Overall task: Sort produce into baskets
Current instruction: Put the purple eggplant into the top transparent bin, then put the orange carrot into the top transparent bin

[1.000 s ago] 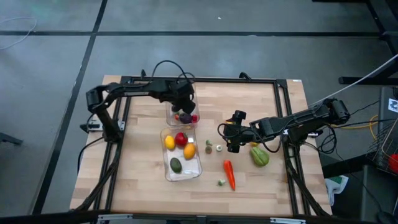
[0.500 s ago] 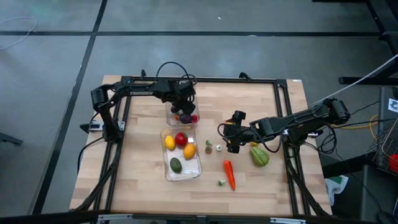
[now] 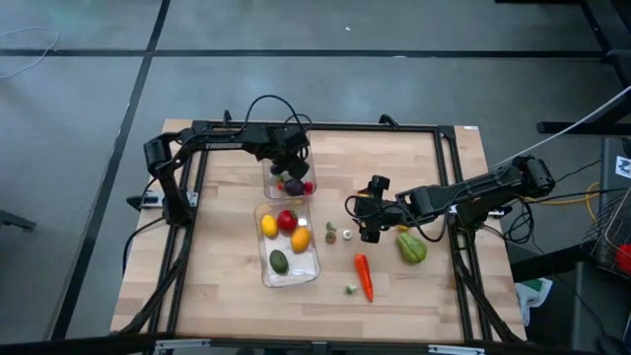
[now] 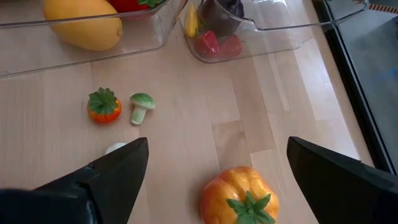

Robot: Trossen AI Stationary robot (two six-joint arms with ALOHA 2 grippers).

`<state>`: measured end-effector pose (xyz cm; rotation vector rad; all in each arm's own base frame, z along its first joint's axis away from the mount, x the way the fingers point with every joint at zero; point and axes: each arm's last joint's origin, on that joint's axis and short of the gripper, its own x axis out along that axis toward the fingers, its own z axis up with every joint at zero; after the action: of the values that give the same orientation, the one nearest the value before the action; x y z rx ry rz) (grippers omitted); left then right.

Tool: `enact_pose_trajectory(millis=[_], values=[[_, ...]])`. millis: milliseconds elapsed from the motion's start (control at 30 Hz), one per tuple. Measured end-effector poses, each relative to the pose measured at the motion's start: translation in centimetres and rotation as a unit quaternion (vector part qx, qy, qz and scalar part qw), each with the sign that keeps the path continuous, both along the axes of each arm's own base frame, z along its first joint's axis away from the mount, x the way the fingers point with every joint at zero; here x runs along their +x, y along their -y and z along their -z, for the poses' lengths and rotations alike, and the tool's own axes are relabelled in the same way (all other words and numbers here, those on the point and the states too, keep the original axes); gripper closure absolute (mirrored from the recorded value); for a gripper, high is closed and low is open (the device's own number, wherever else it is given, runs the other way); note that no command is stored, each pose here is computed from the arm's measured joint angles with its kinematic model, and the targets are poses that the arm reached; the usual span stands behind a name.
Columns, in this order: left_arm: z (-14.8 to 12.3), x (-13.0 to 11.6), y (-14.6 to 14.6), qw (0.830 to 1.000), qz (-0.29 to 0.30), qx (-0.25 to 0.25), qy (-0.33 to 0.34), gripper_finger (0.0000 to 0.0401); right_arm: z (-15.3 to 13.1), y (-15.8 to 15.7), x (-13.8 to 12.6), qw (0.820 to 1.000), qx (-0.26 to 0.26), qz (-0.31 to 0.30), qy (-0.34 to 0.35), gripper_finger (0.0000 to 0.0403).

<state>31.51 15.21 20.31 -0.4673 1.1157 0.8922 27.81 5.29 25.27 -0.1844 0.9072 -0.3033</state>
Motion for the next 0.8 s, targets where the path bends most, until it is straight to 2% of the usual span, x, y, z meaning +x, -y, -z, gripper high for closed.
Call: enact_pose_trajectory(millis=[167,400,533,633,800], values=[[0.01,-0.04,0.03,1.0,0.019,0.002,-0.01,0.0239,0.0,0.0,0.0,1.0,0.0,0.0,0.0,0.0024],[0.38,0.13,-0.05,1.0,0.02,0.001,-0.012,0.0171,0.0,0.0,0.01,1.0,0.0,0.0,0.0,0.0024],[0.39,0.11,-0.04,1.0,0.021,0.001,-0.014,0.0153,0.01,-0.01,0.02,1.0,0.002,-0.001,0.0,0.0024],[0.39,0.11,-0.04,1.0,0.021,0.001,-0.014,0.0151,0.08,-0.23,0.02,0.999,0.035,-0.02,-0.006,0.0024],[0.39,0.1,-0.04,1.0,0.021,0.001,-0.014,0.0151,0.24,-0.85,-0.03,0.988,0.151,-0.042,-0.019,0.0024]])
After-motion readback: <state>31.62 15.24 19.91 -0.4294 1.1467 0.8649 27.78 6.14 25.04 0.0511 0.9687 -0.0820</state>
